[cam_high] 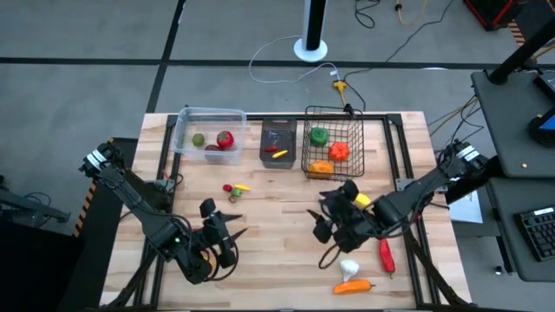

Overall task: Sort produce into baskets
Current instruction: Put the brown mushroom into the black bin

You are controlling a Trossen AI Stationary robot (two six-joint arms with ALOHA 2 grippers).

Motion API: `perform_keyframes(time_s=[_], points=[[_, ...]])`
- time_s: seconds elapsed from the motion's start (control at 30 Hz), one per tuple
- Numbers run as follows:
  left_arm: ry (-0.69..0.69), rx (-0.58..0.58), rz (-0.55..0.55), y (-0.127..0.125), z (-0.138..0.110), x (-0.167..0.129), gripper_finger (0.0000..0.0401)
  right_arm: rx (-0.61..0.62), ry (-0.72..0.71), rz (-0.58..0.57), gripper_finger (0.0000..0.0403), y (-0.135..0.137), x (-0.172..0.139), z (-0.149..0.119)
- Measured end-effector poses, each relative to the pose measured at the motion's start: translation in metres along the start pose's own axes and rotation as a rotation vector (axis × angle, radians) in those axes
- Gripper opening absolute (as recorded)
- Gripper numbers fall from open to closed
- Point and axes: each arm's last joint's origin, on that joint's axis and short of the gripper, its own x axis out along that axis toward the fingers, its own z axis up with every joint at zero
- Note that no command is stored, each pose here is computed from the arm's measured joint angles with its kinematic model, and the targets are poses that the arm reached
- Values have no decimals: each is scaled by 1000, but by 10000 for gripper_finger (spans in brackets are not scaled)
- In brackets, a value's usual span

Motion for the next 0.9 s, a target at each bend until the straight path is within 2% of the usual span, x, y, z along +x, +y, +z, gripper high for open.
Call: perform_keyframes(time_s=[0.1, 0.27, 0.53, 0.8, 0.9], points=[[-39, -7, 37, 1, 1, 0, 167, 141, 54, 6, 308, -3, 4, -9], [-37, 42, 37, 1, 1, 0, 167, 308, 186, 7, 301, -11, 17, -20], [-10, 135, 26, 2, -1, 0, 167, 512, 271, -106, 292, -26, 42, -40], [-6, 226, 31, 3, -2, 1, 167, 568, 316, -193, 292, -18, 63, -57], [-6, 246, 35, 3, -1, 2, 167, 566, 331, -276, 292, -17, 70, -59]])
